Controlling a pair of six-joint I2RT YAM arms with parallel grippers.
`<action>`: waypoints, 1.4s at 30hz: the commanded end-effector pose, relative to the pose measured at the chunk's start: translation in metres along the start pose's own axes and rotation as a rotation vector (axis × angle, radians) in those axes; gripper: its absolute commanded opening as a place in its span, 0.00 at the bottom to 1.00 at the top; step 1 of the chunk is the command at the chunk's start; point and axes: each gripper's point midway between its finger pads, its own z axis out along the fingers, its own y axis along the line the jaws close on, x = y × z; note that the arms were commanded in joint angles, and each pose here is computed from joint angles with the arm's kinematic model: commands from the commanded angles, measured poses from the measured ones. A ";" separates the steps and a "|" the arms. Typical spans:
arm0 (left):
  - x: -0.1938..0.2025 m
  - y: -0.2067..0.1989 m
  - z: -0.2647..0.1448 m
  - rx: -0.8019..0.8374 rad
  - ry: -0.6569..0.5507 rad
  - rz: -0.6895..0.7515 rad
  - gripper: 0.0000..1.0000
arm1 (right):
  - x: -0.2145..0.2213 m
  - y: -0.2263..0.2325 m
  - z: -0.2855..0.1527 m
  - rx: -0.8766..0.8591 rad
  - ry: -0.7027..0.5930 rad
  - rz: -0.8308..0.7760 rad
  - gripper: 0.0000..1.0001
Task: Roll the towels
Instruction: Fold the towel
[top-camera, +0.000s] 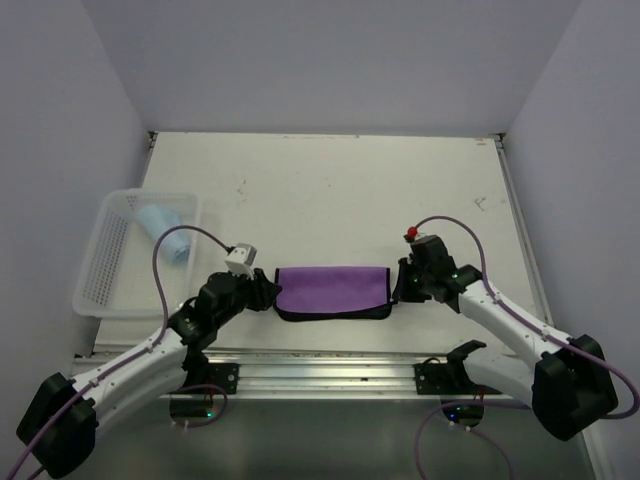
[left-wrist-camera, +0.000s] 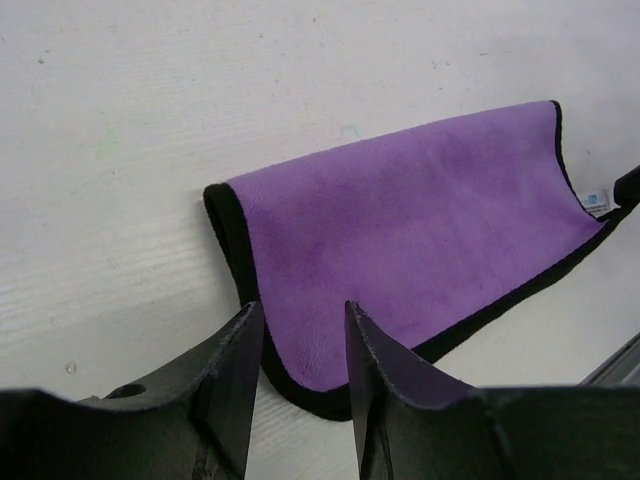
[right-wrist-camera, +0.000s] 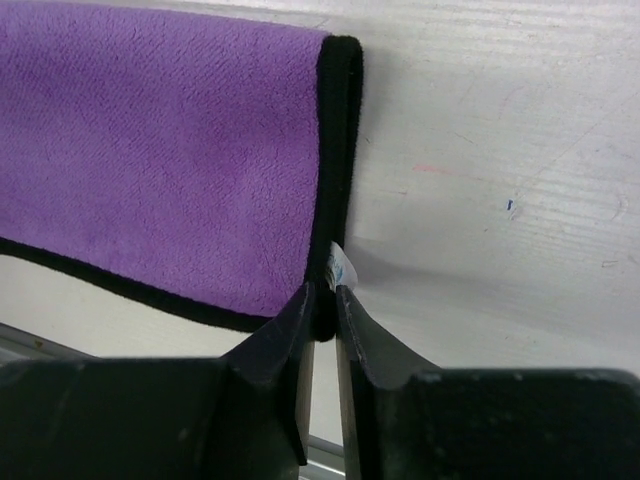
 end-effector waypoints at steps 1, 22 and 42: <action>-0.020 -0.006 0.003 -0.016 -0.039 -0.008 0.43 | -0.018 0.014 -0.007 -0.038 -0.044 -0.001 0.19; -0.061 0.023 0.046 -0.220 -0.066 0.025 0.68 | -0.085 0.012 0.018 0.122 -0.121 0.017 0.41; -0.073 0.026 0.050 -0.174 -0.046 0.006 0.53 | -0.083 -0.003 0.049 0.219 -0.057 0.008 0.31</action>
